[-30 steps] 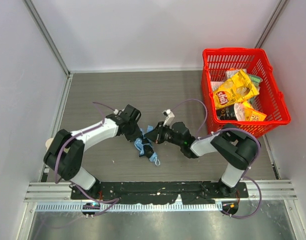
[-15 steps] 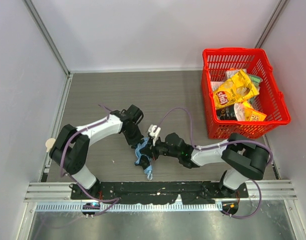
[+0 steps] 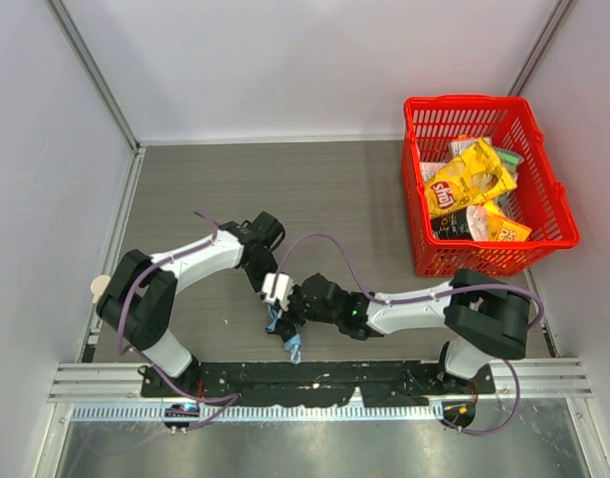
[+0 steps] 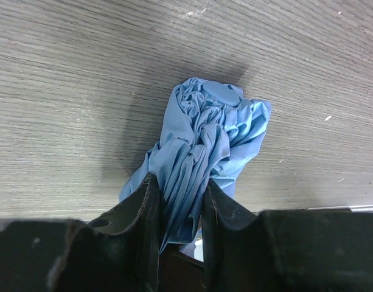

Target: Put away the umbrella

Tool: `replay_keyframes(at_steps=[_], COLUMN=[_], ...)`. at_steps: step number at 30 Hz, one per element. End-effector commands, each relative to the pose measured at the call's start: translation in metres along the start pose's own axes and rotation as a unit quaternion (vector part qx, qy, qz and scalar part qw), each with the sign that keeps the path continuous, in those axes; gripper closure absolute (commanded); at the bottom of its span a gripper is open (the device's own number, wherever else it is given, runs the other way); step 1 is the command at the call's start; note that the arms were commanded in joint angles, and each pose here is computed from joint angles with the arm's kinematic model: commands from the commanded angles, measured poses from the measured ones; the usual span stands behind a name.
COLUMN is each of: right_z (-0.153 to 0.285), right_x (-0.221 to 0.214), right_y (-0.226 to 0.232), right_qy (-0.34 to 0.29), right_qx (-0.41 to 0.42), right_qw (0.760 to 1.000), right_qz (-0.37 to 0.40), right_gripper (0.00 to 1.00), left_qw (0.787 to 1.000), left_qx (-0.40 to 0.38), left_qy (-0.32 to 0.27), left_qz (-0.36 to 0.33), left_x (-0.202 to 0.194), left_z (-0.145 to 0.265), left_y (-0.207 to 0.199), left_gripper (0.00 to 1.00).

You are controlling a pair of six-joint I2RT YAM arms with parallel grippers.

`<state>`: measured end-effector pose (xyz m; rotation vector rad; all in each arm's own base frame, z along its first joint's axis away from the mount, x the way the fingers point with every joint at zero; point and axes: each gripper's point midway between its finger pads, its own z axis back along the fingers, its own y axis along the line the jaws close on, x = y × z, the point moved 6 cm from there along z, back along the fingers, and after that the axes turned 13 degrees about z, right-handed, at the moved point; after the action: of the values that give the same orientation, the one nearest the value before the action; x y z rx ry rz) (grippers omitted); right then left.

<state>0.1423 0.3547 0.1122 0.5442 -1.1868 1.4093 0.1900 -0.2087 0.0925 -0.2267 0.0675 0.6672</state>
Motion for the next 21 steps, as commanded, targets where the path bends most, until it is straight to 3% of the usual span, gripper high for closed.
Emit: replay_keyframes(at_steps=[1,3,14,18,21], right_z=[-0.016,-0.018,-0.028,-0.017,-0.013], right_x=[0.08,0.065,0.014,-0.007,-0.026], right_y=[-0.025,-0.021,0.021,0.029,0.033], right_qy=[-0.11,-0.071,0.006,0.029,0.092], right_qx=[-0.051,-0.06,0.02,0.02,0.02], right_qw=[0.992,0.994,0.998,0.998,0.996], right_qz=[0.047,0.052,-0.054,-0.045,-0.003], right_gripper=[0.99,0.99,0.99,0.99,0.99], left_qw=[0.989,0.989,0.992,0.991,0.992], left_qx=[0.144,0.145,0.118,0.122,0.121], left_qy=[-0.021,-0.02,-0.031,-0.029,-0.027], left_qz=[0.024,0.025,0.036,0.037,0.038], left_x=[-0.009,-0.009,-0.01,-0.011,-0.012], left_z=[-0.039,-0.041,-0.037,-0.04,-0.041], left_y=[0.055,0.056,0.055,0.06,0.063], left_gripper=[1.0,1.0,1.0,1.0,1.0])
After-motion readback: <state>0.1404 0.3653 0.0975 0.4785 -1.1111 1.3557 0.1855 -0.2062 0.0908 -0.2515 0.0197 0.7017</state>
